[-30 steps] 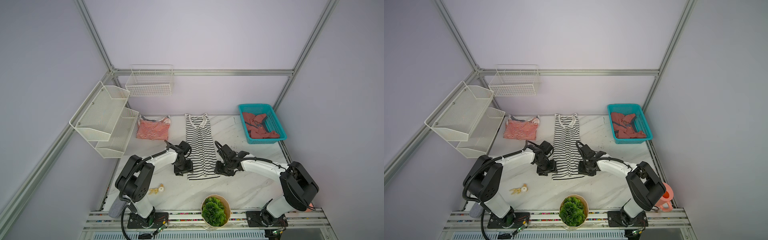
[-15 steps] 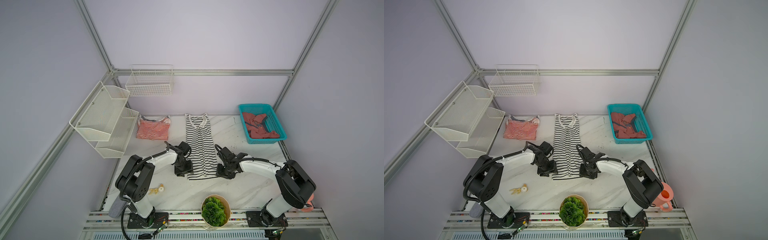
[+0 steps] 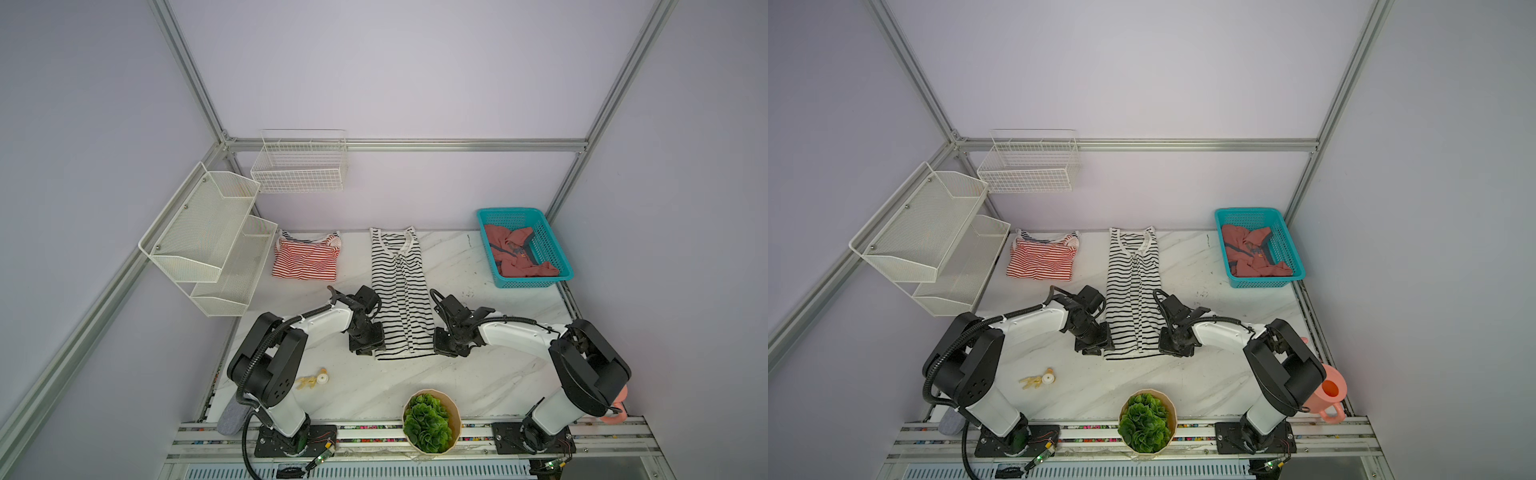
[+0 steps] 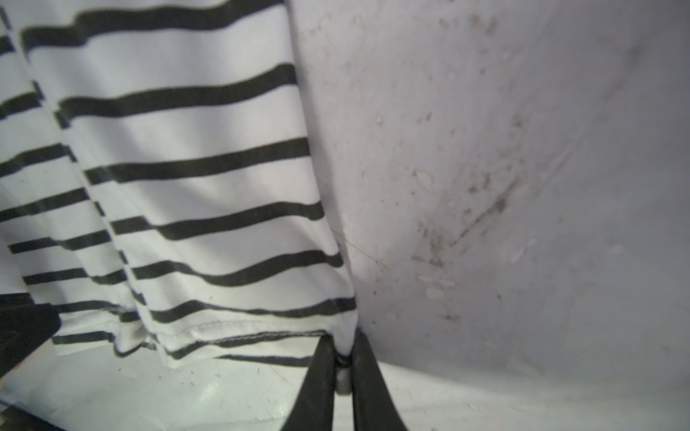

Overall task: Fold and stack tank tops
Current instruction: Fold the tank top at the top-center of the table.

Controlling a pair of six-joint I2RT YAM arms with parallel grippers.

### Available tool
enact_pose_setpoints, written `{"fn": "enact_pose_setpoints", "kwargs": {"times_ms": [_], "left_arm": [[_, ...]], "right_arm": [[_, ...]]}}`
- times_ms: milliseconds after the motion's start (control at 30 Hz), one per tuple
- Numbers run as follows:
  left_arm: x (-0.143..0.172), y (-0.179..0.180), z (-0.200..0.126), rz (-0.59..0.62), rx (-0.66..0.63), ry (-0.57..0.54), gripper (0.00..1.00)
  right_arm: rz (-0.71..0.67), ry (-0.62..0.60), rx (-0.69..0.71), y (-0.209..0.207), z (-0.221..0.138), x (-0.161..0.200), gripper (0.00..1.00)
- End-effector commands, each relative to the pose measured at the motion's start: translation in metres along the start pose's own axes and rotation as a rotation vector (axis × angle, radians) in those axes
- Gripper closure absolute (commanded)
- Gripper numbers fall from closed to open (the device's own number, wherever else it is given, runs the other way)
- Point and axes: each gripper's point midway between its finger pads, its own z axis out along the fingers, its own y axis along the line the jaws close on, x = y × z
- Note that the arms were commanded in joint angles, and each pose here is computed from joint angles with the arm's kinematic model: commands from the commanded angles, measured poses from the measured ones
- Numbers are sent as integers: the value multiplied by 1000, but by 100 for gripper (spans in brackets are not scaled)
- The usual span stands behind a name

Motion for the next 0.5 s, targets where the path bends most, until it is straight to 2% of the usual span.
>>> {"fn": "enact_pose_setpoints", "kwargs": {"times_ms": [0, 133, 167, 367, 467], "left_arm": [[20, 13, 14, -24, -34, 60, 59], [24, 14, 18, -25, -38, 69, 73], [24, 14, 18, -26, -38, 68, 79], [22, 11, 12, -29, -27, 43, 99], [18, 6, 4, -22, -10, 13, 100]], "right_arm": [[17, 14, 6, -7, 5, 5, 91], [18, 6, -8, -4, 4, 3, 98], [16, 3, -12, -3, 4, 3, 100], [-9, -23, -41, 5, -5, -3, 100], [-25, -54, -57, 12, -16, -9, 100]]}}
